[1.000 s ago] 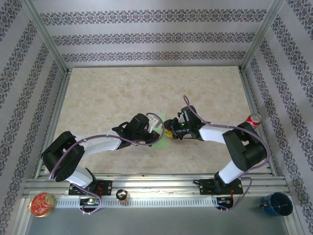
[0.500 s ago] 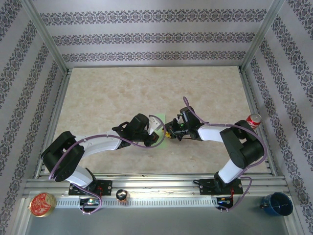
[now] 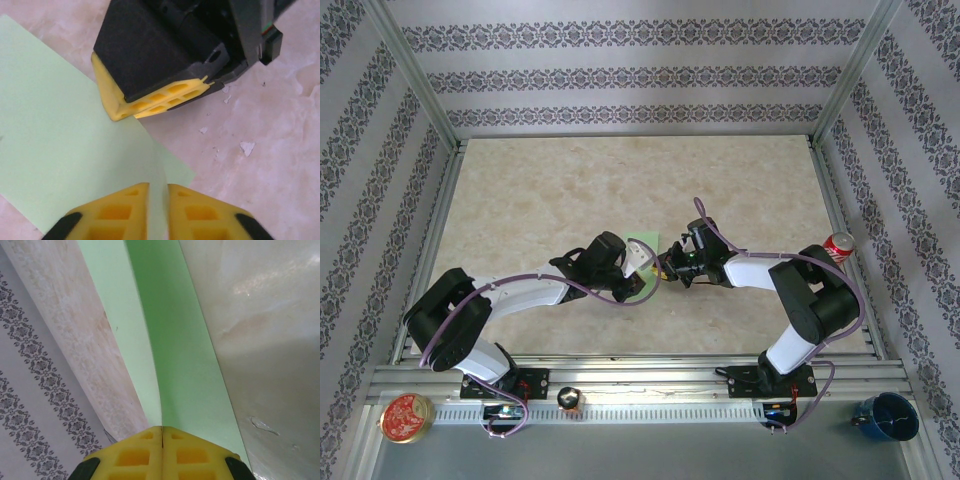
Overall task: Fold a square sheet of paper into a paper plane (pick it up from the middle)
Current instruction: Fold the triangle a second time at the center of the table.
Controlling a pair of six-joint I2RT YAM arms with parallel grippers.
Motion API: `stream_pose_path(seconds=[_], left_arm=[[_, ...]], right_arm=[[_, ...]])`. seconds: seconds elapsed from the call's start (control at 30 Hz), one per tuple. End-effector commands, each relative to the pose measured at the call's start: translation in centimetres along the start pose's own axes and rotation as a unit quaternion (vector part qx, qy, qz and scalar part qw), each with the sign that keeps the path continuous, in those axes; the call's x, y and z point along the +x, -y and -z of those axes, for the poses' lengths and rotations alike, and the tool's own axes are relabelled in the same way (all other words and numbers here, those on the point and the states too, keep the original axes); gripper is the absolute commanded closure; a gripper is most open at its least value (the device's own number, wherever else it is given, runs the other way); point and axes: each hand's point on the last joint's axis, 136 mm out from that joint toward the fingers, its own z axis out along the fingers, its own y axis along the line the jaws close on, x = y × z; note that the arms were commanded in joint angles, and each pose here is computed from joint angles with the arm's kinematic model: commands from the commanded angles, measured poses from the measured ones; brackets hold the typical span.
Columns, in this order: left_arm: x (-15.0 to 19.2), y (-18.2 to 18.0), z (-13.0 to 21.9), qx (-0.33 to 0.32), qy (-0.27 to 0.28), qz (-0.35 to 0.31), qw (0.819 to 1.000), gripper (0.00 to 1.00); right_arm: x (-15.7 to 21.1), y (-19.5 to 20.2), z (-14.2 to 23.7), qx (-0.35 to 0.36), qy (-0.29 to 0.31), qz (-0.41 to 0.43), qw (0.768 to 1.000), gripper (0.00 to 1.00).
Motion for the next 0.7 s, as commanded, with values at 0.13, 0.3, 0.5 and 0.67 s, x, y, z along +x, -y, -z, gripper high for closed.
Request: stream_pose_path(seconds=[0.13,0.3,0.5,0.67], left_arm=[[0.0,0.3,0.0,-0.038,-0.035,-0.064,0.997,0.55],[-0.1,0.8,-0.3,-0.088,-0.047,-0.111,0.989,0.42],[0.3,0.7,-0.9,-0.147,-0.071,-0.141,0.976,0.3],[0.0,-0.1,-1.3,-0.185,-0.077,-0.151,0.968,0.33]], right_arm=[[0.0,-1.5,-0.2,-0.02,0.0,0.001,1.0,1.0],[-0.1,-1.7,-0.1,-0.025,0.005,-0.003,1.0,1.0],[-0.2,-1.9,0.0,-0.03,0.01,-0.004,1.0,1.0],[-0.3,-1.9,0.0,-0.03,0.01,-0.006,0.999,1.0]])
